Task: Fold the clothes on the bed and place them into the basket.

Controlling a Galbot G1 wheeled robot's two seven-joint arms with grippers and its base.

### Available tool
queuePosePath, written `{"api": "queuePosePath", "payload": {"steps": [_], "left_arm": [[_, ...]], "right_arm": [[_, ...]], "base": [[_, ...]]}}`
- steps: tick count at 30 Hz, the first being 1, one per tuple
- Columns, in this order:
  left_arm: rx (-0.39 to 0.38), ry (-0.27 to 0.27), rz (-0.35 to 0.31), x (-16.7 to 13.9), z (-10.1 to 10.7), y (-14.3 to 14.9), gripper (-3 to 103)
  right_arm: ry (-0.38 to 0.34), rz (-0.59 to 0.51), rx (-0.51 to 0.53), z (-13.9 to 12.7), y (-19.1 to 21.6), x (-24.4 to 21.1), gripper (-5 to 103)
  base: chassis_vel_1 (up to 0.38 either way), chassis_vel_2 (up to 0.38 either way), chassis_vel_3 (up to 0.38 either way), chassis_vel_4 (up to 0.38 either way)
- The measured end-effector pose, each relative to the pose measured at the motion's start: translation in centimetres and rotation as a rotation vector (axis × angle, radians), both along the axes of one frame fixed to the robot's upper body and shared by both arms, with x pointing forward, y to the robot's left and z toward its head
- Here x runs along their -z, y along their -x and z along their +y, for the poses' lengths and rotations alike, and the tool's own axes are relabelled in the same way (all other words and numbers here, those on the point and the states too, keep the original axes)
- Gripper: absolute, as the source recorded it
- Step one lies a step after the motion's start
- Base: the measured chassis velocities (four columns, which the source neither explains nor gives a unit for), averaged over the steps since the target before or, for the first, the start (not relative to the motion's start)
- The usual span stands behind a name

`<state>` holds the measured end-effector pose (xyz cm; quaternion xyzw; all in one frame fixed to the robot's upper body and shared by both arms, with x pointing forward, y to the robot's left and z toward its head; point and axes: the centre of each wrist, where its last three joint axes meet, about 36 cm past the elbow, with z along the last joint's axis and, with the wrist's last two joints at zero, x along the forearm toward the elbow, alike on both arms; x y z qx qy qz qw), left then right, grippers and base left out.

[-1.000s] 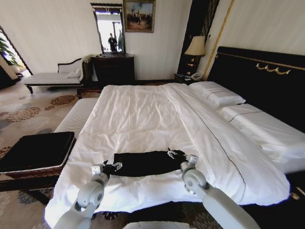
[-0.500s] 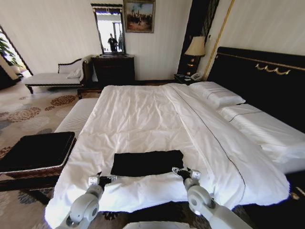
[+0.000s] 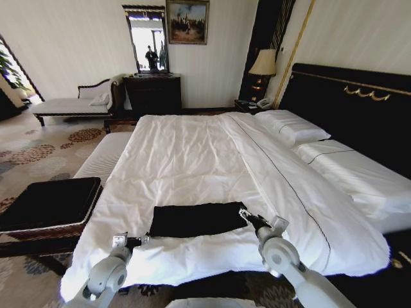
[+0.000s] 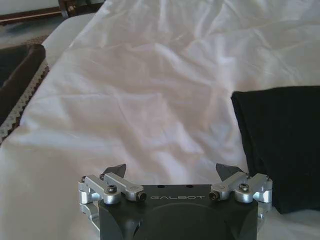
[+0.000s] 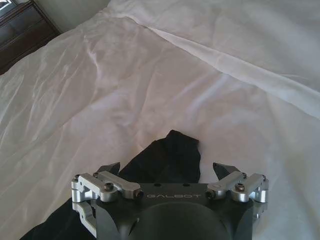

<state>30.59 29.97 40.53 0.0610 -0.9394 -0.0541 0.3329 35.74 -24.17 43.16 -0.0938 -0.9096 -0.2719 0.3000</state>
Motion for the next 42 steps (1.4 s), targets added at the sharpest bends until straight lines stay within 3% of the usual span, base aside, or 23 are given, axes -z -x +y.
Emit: {"api": "queuePosePath", "payload": {"steps": [5,12,15,19,21,25,27,34,36,39,42], "left_arm": [[-0.084,0.037,-0.098,-2.4,1.8,-0.8,100],[-0.099,0.067,-0.116,-3.1,1.0,-0.2,100],[-0.102,0.070,-0.123,-3.2,0.7,-0.2,100],[-0.103,0.068,-0.137,-3.8,0.7,-0.1,100],[-0.105,0.068,-0.139,-3.9,0.7,0.0,100],[-0.110,0.064,-0.142,-4.2,0.7,0.2,100],[-0.110,0.064,-0.142,-4.2,0.7,0.2,100],[-0.113,0.058,-0.137,-4.0,0.6,0.3,100],[-0.116,0.056,-0.135,-3.9,0.7,0.3,100],[-0.123,0.047,-0.131,-3.6,0.9,0.4,100],[-0.127,0.043,-0.127,-3.4,1.0,0.5,100]], "right_arm": [[-0.062,0.024,0.023,-0.1,-1.0,0.0,100],[-0.082,0.028,0.036,-0.5,-1.5,0.0,103],[-0.087,0.023,0.036,-0.5,-2.0,-0.1,94],[-0.093,0.029,0.031,-0.4,-2.2,-0.1,73],[-0.093,0.034,0.027,-0.3,-2.0,-0.1,73],[-0.081,0.067,0.015,0.0,-1.1,0.4,51],[-0.077,0.070,0.014,0.1,-1.0,0.5,51],[-0.058,0.062,-0.004,0.4,0.5,-0.1,19],[-0.058,0.063,-0.007,0.4,0.7,-0.1,19],[-0.049,0.062,-0.011,0.6,1.2,-0.1,3],[-0.038,0.054,-0.015,0.5,1.3,0.1,1]], "base": [[0.000,0.000,0.000,0.000],[0.000,0.000,0.000,0.000],[0.000,0.000,0.000,0.000],[0.000,0.000,0.000,0.000],[0.000,0.000,0.000,0.000],[0.000,0.000,0.000,0.000],[0.000,0.000,0.000,0.000],[0.000,0.000,0.000,0.000],[0.000,0.000,0.000,0.000],[0.000,0.000,0.000,0.000],[0.000,0.000,0.000,0.000]]}}
